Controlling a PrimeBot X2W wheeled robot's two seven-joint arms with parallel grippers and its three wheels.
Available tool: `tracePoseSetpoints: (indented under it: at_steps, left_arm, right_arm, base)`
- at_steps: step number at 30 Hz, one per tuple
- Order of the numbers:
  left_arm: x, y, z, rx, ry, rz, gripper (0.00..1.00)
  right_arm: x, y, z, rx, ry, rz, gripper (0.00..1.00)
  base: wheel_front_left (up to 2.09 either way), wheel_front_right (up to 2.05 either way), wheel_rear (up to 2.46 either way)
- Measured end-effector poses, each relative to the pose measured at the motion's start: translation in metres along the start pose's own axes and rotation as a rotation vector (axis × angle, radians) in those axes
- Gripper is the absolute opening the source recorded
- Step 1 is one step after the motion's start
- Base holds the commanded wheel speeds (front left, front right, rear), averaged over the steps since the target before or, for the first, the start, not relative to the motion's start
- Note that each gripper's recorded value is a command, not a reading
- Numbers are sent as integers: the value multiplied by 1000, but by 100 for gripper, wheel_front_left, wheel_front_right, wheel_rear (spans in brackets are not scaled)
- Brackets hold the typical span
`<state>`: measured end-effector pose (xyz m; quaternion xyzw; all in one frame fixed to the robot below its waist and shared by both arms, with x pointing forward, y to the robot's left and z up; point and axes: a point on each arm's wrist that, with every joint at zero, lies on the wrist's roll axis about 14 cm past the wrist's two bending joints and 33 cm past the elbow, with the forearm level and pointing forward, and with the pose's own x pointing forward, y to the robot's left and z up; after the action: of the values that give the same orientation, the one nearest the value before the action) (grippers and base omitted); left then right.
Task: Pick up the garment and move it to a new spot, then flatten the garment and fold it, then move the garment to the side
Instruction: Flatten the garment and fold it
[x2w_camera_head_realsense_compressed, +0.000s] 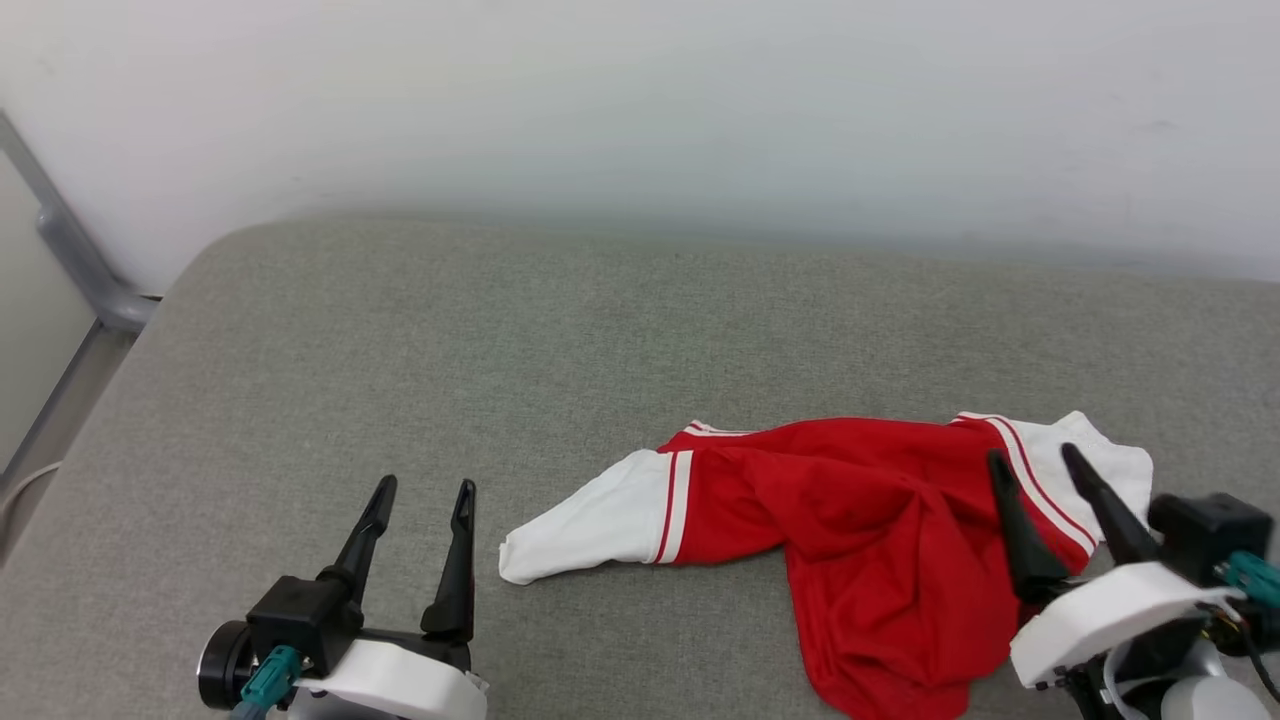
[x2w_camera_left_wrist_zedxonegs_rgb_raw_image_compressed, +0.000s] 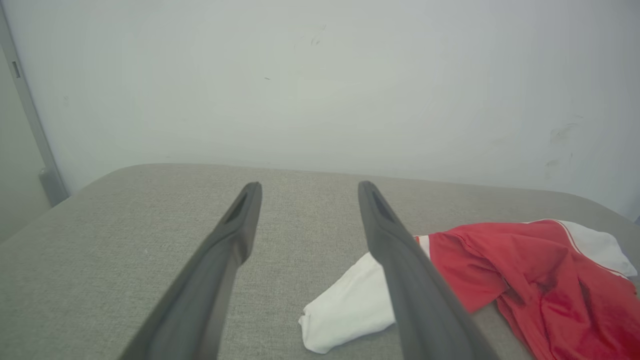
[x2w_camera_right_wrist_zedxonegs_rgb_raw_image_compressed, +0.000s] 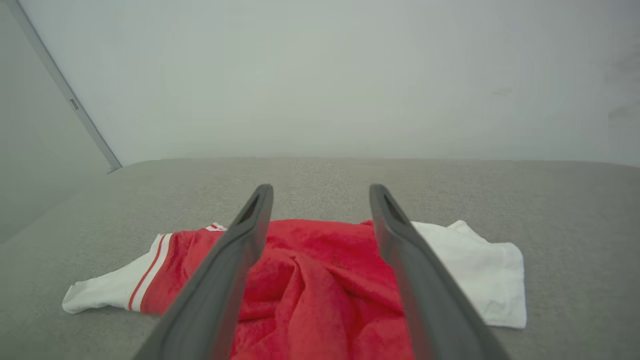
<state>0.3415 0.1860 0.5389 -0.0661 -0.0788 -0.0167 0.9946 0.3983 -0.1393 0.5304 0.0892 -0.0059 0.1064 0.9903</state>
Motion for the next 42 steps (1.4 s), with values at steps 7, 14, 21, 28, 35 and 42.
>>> tracePoseSetpoints:
  at_steps: [7, 14, 21, 28, 35, 42]
  left_arm:
    - [0, 7, -8, -1, 18, 13, 100]
    - [2, 16, -14, -3, 30, 44, 100]
    - [-4, 34, -19, 4, 45, 105, 100]
    - [-8, 41, -21, 7, 53, 132, 100]
    - [-4, 35, -22, -1, 51, 112, 100]
    - [-1, 22, -23, -14, 47, 72, 100]
  right_arm:
    - [27, 27, -33, -139, 308, 171, 100]
    - [41, 47, -86, -262, 688, 325, 100]
    - [39, 32, -136, -414, 940, 367, 100]
    - [29, 26, -163, -429, 1037, 381, 100]
    - [11, 12, -169, -406, 1080, 361, 0]
    - [-17, -5, -166, -322, 1100, 310, 0]
  base:
    - [0, 0, 0]
    - [0, 0, 0]
    - [0, 0, 0]
    - [0, 0, 0]
    - [0, 0, 0]
    - [0, 0, 0]
